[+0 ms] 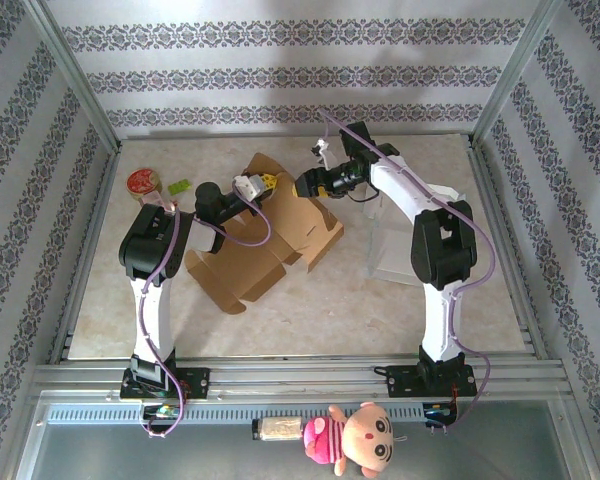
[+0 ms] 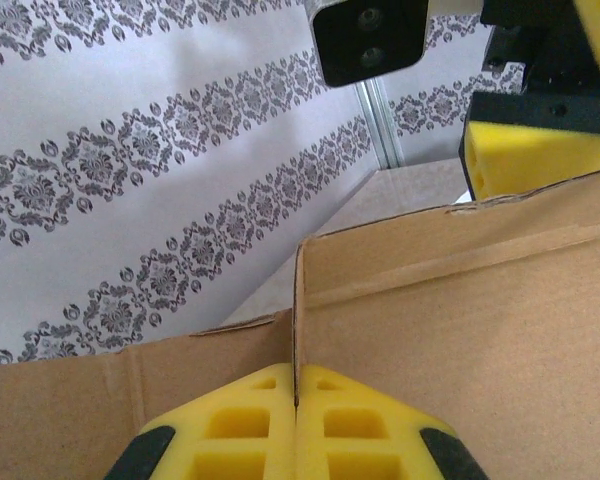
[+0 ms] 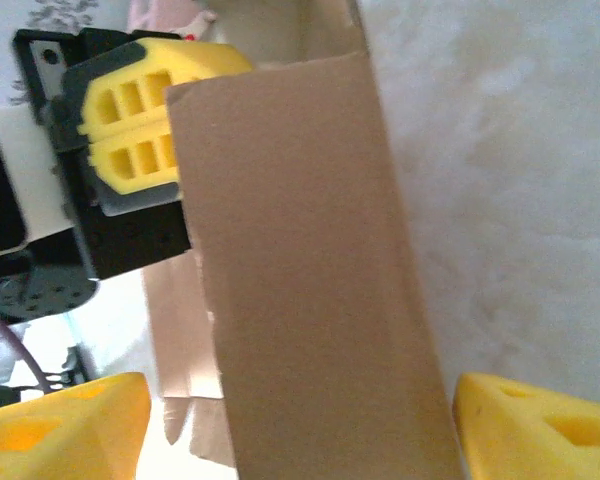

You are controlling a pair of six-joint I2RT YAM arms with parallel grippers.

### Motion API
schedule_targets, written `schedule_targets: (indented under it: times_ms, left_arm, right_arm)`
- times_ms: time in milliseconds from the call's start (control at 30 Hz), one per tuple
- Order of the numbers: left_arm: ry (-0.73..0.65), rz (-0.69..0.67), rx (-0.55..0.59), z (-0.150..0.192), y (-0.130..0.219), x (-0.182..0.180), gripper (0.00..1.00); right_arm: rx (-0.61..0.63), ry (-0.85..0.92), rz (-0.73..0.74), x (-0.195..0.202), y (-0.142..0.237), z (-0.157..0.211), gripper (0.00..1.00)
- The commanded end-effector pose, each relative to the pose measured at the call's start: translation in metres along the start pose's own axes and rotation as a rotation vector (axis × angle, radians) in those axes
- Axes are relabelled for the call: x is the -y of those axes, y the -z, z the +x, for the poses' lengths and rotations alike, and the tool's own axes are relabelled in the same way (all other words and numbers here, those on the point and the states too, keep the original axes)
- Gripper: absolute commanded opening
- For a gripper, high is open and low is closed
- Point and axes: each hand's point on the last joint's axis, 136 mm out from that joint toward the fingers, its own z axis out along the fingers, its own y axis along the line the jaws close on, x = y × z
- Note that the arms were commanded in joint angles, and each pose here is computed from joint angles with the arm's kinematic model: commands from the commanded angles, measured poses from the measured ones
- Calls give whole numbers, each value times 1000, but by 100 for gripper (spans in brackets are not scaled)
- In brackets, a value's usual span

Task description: Fold the paper box

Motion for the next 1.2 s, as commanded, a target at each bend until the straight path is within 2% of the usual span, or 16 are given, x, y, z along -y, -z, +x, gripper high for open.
schedule_targets:
  times_ms: [0,100,367,533,633,767,900,1033,1167]
  left_arm:
    - [-29,3,73,-19,3,-3,0]
    - [-28,7,75,-20,3,-2,0]
    - [-34,14,93,-27,1,-5,0]
    - [-33,14,98,-29,1,-6,0]
    - [-34,6,96,-30,2,-7,0]
    - [-26,-11,98,-38,6,-8,17]
    - [-23,-57,97,-54,17,-12,42]
    - [17,-132,95,-73,34,-18,47]
    - [173,-248,51,-75,58,-26,48]
  right_arm:
    - [-26,-6,-87,-10,-2,-2,83]
    - [-42,-7,-76,-5,-4,-1,80]
    - [-60,-44,-108,-2,-11,0,57]
    - [-54,-43,-100,-2,-11,-2,52]
    - [-32,-21,-42,0,-5,-6,48]
    - [25,54,99,7,5,-11,41]
    - [66,128,260,15,17,-16,41]
    - [86,220,391,15,27,-21,40]
    - [89,319,511,15,34,-24,40]
